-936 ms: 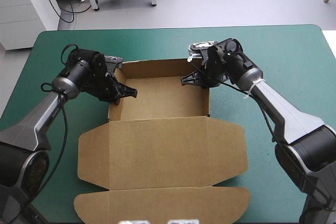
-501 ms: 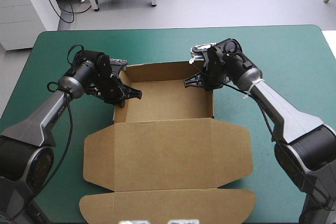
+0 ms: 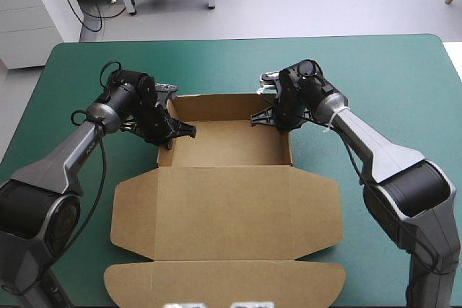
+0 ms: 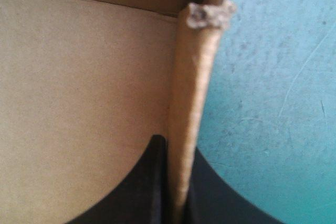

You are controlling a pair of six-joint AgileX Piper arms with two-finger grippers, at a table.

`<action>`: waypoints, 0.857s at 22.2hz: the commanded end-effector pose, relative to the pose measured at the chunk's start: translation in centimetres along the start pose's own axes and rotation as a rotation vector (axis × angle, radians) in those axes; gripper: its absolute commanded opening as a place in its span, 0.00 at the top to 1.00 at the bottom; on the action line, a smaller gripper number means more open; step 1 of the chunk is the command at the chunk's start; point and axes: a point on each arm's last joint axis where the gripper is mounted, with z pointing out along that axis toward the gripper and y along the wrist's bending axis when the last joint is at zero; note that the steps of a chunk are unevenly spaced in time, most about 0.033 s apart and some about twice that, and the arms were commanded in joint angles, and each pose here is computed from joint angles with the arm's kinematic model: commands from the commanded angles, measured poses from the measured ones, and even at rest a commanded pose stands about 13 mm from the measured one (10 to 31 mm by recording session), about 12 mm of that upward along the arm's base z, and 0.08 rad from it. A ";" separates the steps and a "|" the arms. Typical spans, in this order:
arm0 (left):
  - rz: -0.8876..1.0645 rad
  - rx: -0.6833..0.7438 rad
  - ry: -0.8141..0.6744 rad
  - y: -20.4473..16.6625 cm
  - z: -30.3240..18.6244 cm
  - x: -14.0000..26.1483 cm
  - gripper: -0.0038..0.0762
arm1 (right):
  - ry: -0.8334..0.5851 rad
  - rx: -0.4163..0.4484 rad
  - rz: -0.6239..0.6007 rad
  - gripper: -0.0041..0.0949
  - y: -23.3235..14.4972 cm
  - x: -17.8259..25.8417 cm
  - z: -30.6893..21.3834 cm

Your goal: Fold the box

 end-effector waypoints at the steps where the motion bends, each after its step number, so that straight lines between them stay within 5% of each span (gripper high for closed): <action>1: 0.031 0.039 -0.118 -0.7 -1.2 -1.0 0.96 | -0.040 -0.049 -0.054 0.93 0.6 0.0 -2.2; 4: 0.073 0.039 -0.134 -0.8 -1.6 -1.2 0.90 | -0.049 -0.018 -0.046 0.67 0.4 -0.1 -2.2; 5: 0.079 0.046 -0.142 -0.9 -1.9 -1.3 0.79 | -0.059 0.014 -0.025 0.51 0.1 -0.2 -2.3; 7: 0.080 0.048 -0.166 -1.0 -2.5 -1.6 0.59 | -0.066 0.037 0.007 0.38 -0.2 -0.3 -2.3; 10: 0.088 0.049 -0.186 -1.0 -2.8 -1.9 0.28 | -0.071 0.033 -0.031 0.38 -0.1 -0.3 -2.6; 11: 0.088 0.049 -0.186 -1.0 -2.8 -1.9 0.25 | -0.076 0.030 -0.041 0.38 -0.1 -0.4 -2.8; 19: 0.134 -0.057 -0.193 -0.2 -3.7 -2.2 0.22 | -0.200 0.119 -0.094 0.38 -1.3 -0.3 -7.2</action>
